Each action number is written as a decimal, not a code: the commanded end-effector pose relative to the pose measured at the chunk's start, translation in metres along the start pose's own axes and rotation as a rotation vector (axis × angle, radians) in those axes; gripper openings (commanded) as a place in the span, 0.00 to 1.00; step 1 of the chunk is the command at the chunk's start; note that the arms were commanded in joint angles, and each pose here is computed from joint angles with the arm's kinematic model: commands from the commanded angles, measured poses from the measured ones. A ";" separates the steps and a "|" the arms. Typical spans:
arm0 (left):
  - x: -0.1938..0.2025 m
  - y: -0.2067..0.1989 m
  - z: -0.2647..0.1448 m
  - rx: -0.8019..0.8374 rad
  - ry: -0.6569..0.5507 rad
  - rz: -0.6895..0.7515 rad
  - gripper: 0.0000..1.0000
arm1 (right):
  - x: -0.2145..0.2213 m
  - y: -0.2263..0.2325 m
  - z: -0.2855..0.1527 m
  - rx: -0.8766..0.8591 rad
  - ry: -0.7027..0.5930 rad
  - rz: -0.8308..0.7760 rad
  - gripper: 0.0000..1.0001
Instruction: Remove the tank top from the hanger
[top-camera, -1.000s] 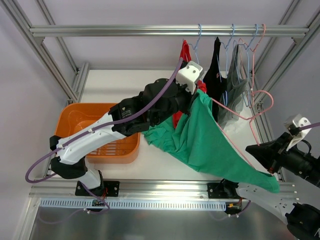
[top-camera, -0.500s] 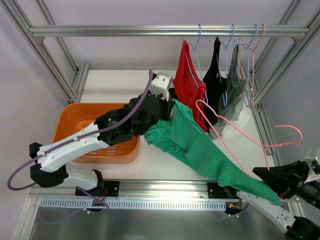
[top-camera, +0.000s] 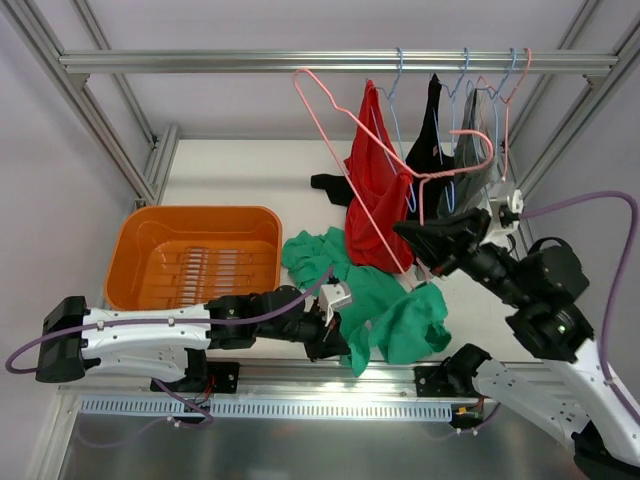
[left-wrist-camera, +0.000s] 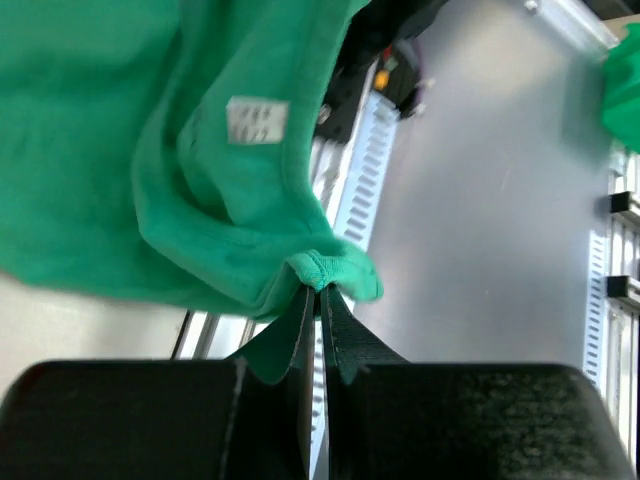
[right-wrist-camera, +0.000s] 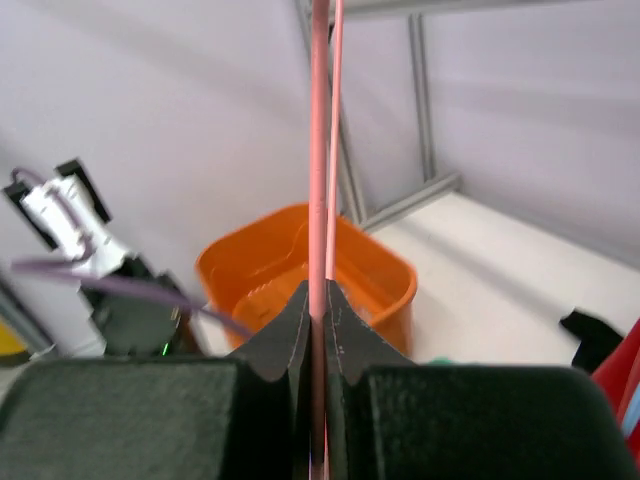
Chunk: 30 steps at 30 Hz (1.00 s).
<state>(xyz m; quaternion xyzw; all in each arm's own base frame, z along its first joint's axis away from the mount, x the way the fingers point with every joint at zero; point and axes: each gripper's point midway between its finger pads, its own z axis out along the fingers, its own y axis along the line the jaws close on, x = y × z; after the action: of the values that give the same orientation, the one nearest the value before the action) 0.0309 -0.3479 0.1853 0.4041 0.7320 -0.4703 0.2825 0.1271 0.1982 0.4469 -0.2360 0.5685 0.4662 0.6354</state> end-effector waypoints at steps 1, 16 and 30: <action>-0.016 0.003 0.004 -0.018 -0.126 -0.077 0.00 | -0.112 0.019 -0.001 -0.060 -0.490 -0.151 0.00; -0.063 0.050 -0.080 -0.454 -0.248 -0.136 0.99 | 0.010 -0.051 -0.023 0.402 0.259 0.060 0.00; -0.120 0.051 -0.184 -0.661 -0.384 -0.070 0.99 | 0.006 -0.118 0.068 0.709 0.464 -0.069 0.00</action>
<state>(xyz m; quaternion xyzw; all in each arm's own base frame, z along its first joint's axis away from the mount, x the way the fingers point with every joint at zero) 0.1259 -0.2170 0.3500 0.1474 0.7748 -0.3370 0.5142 0.2364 0.2058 0.3871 -0.1484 0.8374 0.1850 0.4925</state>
